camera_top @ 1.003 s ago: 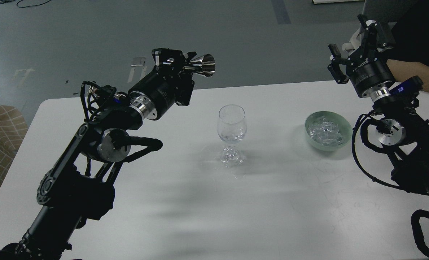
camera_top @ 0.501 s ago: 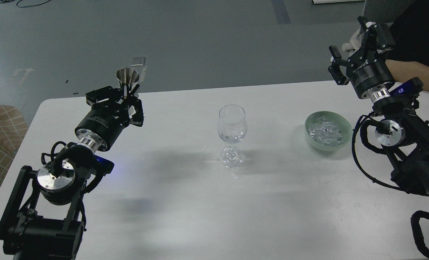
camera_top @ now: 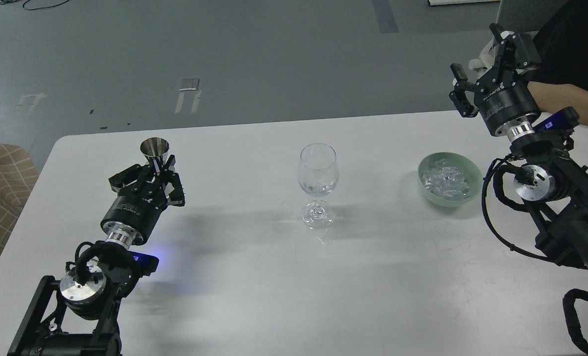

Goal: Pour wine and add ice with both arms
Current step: 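Turn the jigger upright and carry it back from the glass, then lower the jigger onto the table and open the left gripper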

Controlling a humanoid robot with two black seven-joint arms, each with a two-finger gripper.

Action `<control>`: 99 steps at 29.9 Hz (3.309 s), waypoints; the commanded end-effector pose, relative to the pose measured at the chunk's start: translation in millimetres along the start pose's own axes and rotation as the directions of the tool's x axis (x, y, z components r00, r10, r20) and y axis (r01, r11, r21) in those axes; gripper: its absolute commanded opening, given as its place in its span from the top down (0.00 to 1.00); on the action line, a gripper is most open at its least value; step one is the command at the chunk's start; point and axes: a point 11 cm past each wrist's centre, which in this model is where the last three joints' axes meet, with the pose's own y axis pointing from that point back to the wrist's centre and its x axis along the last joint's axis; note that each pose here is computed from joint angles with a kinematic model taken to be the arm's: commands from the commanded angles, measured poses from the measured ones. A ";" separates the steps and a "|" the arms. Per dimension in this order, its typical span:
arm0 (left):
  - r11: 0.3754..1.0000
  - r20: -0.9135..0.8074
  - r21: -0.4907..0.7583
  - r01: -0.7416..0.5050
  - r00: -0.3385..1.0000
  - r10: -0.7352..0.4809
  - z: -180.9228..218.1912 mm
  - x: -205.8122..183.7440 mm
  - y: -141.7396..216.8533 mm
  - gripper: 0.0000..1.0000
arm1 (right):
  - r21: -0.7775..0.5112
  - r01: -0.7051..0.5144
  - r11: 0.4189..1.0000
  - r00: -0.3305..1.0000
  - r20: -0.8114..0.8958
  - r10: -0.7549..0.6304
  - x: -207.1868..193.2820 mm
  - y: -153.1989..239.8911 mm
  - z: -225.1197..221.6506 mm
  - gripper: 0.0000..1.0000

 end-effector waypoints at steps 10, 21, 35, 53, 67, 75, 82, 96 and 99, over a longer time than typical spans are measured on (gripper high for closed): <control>0.997 -0.013 -0.060 -0.046 0.999 0.045 7.2 22.4 -5.5 0.83 | 0.000 -0.005 1.000 1.000 -0.001 0.005 0.0 0.0 0.6 0.00; 0.994 -0.005 -0.076 -0.080 0.997 0.080 10.1 33.0 -4.3 0.77 | -0.006 -0.008 1.000 1.000 0.004 0.008 -0.3 2.1 4.5 0.00; 0.992 -0.006 -0.092 -0.089 0.996 0.089 11.5 35.9 -3.3 0.68 | -0.006 -0.011 1.000 1.000 0.001 0.011 0.6 2.3 4.0 0.00; 0.992 -0.001 -0.091 -0.093 0.996 0.093 12.0 37.0 -2.6 0.56 | -0.005 -0.013 1.000 1.000 0.001 0.013 1.2 2.4 3.5 0.00; 0.990 0.021 -0.087 -0.107 0.994 0.109 12.0 41.2 -2.1 0.55 | -0.006 -0.013 1.000 1.000 -0.001 0.013 1.3 2.4 3.5 0.00; 0.990 0.023 -0.083 -0.113 0.993 0.115 11.2 43.3 -2.2 0.55 | -0.004 -0.013 1.000 1.000 -0.001 0.013 1.9 2.4 2.7 0.00; 0.990 0.025 -0.081 -0.112 0.993 0.114 10.8 42.8 -2.8 0.45 | -0.004 -0.015 1.000 1.000 -0.003 0.015 2.6 2.5 2.3 0.00; 0.992 0.029 -0.069 -0.110 0.993 0.112 10.0 41.7 -3.8 0.14 | -0.005 -0.017 1.000 1.000 -0.003 0.017 3.5 3.2 2.3 0.00; 0.992 0.037 -0.067 -0.111 0.993 0.113 11.3 41.6 -3.5 0.03 | -0.005 -0.017 1.000 1.000 -0.004 0.017 3.5 3.2 2.3 0.00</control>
